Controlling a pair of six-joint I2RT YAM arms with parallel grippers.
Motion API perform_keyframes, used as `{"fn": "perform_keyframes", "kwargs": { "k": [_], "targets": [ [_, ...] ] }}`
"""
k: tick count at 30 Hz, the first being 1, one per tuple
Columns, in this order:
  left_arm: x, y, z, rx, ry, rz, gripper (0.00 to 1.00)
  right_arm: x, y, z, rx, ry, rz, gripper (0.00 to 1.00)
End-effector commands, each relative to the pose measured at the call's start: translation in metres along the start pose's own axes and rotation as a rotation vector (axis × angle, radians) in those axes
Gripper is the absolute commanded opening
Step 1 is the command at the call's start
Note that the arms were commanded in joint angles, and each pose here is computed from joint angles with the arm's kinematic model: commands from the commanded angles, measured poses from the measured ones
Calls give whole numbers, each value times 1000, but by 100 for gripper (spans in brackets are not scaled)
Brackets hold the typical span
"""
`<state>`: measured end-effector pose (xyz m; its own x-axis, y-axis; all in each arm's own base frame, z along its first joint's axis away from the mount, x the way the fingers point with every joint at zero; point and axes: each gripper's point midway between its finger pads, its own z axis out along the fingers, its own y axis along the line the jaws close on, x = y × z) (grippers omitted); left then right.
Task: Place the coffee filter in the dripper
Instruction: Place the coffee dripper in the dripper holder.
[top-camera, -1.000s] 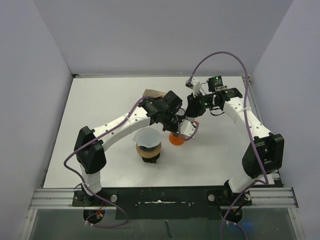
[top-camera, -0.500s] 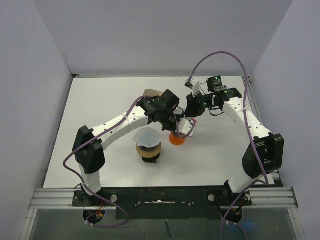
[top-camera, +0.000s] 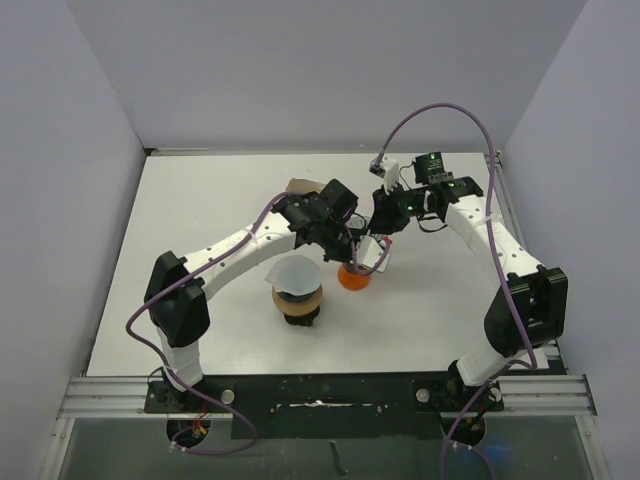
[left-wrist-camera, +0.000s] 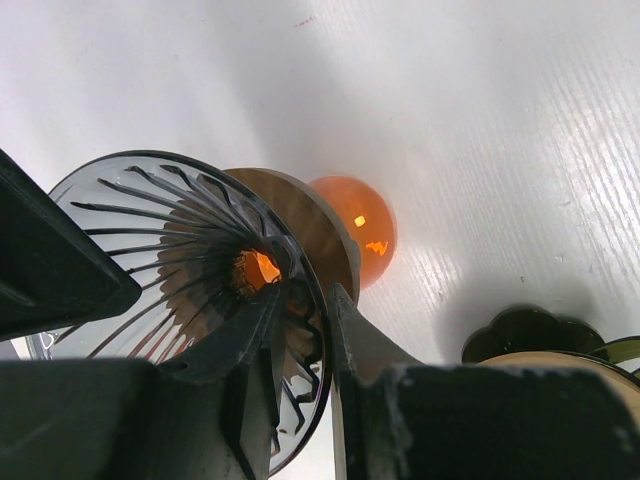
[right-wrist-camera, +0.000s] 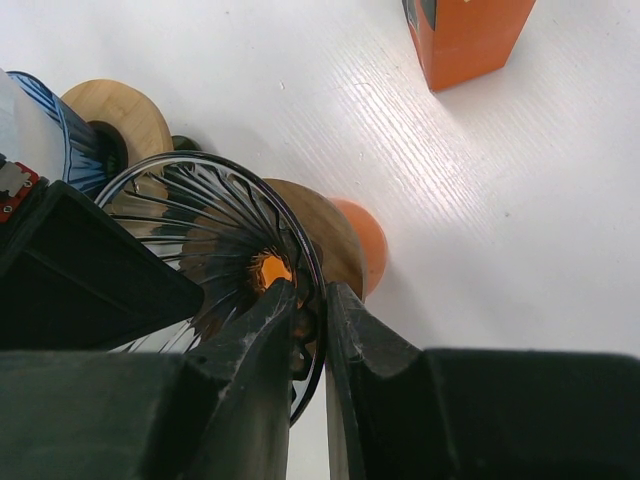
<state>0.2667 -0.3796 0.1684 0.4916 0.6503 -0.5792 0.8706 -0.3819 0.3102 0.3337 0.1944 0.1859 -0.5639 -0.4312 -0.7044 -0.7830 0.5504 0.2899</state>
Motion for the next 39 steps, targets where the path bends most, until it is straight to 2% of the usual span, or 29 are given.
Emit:
{"fn": "perform_keyframes", "kwargs": {
  "k": [1, 16, 26, 39],
  "targets": [
    [59, -30, 8, 93, 148, -153, 10, 52, -3, 15, 3, 173, 44, 14],
    [57, -29, 4, 83, 134, -166, 10, 49, -4, 11, 20, 177, 26, 16],
    [34, 6, -18, -20, 126, -145, 20, 8, 3, -3, -9, 115, -23, 23],
    [22, 18, -26, -69, 135, -129, 35, -9, 7, -15, -2, 90, -49, 32]
  ]
}}
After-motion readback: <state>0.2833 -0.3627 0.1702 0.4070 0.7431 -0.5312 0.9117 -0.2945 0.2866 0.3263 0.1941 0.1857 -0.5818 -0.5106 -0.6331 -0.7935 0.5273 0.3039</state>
